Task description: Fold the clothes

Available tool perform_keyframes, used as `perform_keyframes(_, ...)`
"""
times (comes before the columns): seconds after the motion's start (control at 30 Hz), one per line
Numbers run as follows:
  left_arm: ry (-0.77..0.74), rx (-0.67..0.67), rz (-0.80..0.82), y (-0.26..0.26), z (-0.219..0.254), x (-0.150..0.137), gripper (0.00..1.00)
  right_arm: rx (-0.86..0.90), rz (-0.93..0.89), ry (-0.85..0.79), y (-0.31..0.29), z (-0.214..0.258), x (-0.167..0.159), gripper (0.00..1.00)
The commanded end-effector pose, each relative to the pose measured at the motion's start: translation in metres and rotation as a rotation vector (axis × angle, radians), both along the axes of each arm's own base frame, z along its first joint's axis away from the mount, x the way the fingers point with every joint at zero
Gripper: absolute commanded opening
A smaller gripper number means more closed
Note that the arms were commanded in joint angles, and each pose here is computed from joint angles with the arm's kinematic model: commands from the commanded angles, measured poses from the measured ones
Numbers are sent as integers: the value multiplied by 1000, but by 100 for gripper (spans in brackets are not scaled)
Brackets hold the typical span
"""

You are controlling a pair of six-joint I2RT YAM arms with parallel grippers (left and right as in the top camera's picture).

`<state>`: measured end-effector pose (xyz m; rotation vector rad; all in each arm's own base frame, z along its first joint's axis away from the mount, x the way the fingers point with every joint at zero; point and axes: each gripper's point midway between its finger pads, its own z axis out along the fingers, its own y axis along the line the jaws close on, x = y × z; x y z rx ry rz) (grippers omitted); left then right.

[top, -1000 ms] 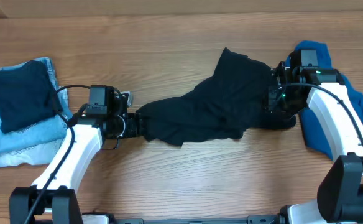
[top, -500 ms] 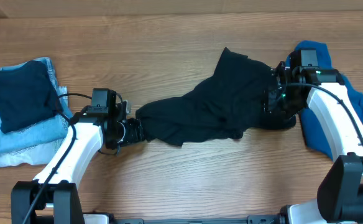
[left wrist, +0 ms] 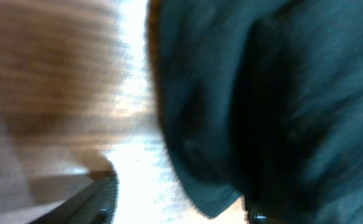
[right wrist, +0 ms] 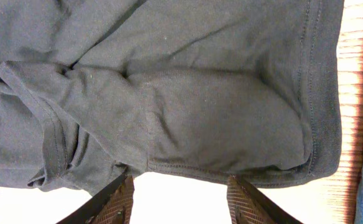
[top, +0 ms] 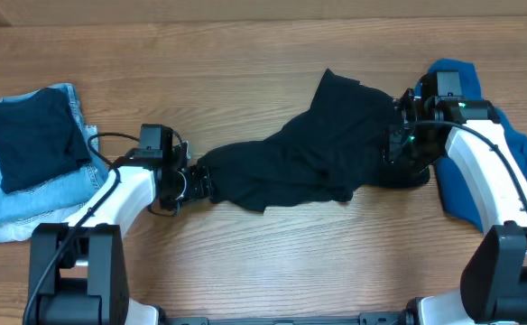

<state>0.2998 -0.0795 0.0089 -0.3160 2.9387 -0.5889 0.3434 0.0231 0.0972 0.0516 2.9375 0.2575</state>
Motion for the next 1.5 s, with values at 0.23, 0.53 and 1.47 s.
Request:
perform_keyframes(0.23, -85, -143, -8, -22, 9, 23, 4, 8, 8, -9, 2, 2, 0, 53)
perform_keyframes(0.53, -471, 359, 192, 109, 208, 78, 4, 9, 8, -15, 2, 2, 2, 51)
perform_keyframes(1.47, -436, 325, 137, 99, 215, 82, 4, 158, 810, -327, 313, -49, -17, 61)
